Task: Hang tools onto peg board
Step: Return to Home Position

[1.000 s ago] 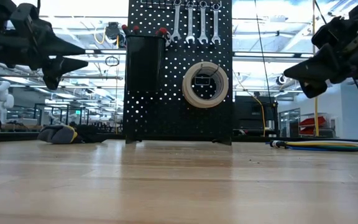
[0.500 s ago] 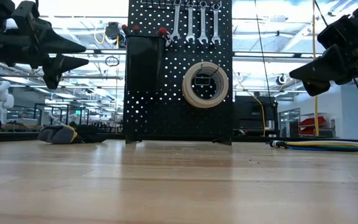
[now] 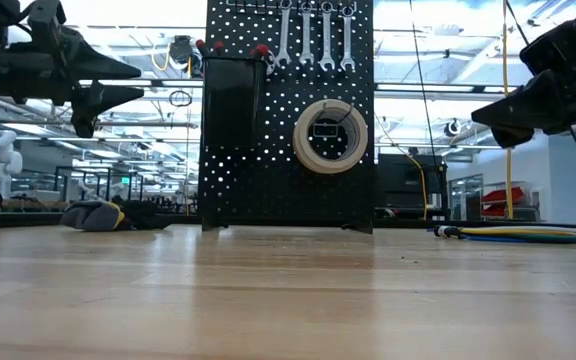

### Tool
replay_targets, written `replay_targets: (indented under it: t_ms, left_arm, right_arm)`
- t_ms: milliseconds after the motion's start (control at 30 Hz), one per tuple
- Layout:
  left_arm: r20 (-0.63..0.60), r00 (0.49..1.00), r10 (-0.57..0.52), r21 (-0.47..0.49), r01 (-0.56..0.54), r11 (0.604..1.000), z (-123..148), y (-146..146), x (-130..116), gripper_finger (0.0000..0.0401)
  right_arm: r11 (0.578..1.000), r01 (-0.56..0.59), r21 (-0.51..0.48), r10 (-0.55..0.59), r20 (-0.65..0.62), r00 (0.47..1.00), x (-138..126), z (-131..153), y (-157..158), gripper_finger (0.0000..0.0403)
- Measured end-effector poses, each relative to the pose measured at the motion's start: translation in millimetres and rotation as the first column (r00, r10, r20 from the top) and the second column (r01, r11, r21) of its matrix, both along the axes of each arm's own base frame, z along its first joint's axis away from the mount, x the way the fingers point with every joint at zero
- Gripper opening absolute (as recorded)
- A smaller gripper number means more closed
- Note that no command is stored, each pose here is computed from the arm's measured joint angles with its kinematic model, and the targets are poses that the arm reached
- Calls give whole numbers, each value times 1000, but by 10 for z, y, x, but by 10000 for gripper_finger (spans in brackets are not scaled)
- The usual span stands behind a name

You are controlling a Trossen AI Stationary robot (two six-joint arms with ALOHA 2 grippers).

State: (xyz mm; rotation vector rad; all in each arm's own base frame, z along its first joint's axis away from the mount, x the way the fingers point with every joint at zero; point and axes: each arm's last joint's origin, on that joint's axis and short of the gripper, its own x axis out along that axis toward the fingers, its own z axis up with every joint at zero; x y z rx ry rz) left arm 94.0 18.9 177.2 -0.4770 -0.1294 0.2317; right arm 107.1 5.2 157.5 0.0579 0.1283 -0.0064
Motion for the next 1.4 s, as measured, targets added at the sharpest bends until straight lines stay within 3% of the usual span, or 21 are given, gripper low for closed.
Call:
replay_targets:
  t_ms: [300,533,667,900,1200,1400]
  left_arm:
    - [32,999,-24,5,24,1000,31,-18,1,154]
    - [41,997,-69,-6,69,998,-14,-63,22,154]
    - [31,997,-75,-4,75,997,-22,-87,27,154]
    - [-1,997,-77,60,76,995,-38,-92,30,154]
    - [-97,993,-66,234,88,968,-88,-94,33,154]
    - [-105,992,-70,237,94,967,-96,-96,34,154]
  right_arm:
    - [999,-23,-48,23,-2,1000,-2,-1,2,0]
    - [996,31,-78,-32,-3,999,0,-3,-61,0]
    - [1000,13,-25,-13,-12,1000,-1,-11,-69,0]
    - [1000,8,10,-8,-19,1000,2,-18,-67,0]
    - [1000,12,9,-12,-17,1000,2,-16,-68,4]
    - [1000,13,9,-13,-17,1000,2,-16,-68,7]
